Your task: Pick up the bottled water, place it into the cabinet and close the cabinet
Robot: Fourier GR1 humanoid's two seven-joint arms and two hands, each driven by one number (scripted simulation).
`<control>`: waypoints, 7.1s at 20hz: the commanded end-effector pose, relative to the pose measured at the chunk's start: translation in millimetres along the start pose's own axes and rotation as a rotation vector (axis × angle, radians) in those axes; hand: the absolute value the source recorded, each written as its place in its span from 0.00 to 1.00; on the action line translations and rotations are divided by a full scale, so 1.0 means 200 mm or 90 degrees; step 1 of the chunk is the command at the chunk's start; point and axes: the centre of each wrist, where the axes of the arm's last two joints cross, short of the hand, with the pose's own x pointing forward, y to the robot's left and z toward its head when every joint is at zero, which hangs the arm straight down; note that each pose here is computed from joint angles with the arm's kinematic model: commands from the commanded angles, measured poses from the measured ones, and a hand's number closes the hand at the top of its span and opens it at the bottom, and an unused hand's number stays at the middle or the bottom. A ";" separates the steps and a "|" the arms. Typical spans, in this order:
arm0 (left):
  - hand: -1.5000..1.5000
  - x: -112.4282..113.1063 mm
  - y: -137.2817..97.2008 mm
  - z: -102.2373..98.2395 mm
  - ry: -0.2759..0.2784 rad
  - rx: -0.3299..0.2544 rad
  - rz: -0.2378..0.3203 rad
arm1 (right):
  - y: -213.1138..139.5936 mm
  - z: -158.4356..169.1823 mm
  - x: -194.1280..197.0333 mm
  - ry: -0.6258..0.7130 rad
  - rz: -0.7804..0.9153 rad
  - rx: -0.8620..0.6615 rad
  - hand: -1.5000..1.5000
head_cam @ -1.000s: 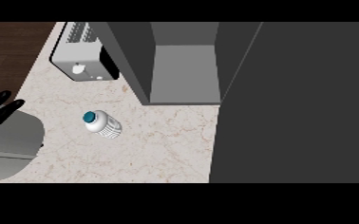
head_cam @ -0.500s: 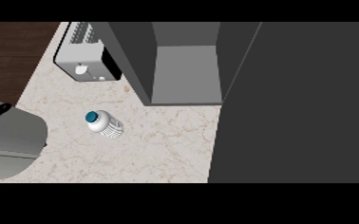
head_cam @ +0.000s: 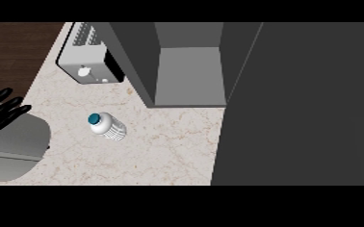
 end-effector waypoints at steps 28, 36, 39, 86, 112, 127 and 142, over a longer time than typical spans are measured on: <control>0.00 -0.76 0.15 -0.23 0.147 0.062 0.045 | 0.01 0.05 0.12 -0.021 0.030 -0.002 0.00; 0.00 -0.97 0.05 -0.17 0.123 0.090 0.049 | 0.03 0.05 0.08 -0.015 0.027 -0.003 0.00; 0.00 -0.99 0.07 -0.22 0.114 0.089 0.052 | 0.00 0.02 0.12 -0.035 0.030 -0.001 0.00; 1.00 -1.12 -0.58 -0.96 -0.112 0.435 -0.084 | -0.01 0.07 0.12 -0.009 0.040 -0.019 0.00; 1.00 -0.82 -0.59 -1.56 -0.014 0.535 -0.116 | 0.01 0.18 0.16 0.004 0.009 -0.027 0.00; 1.00 -0.90 -0.38 -1.63 0.033 0.639 -0.277 | -0.02 0.12 0.03 -0.003 0.010 -0.009 0.00; 0.00 -0.88 -0.32 -1.65 0.047 0.660 -0.334 | -0.06 0.15 0.05 -0.015 0.021 0.012 0.00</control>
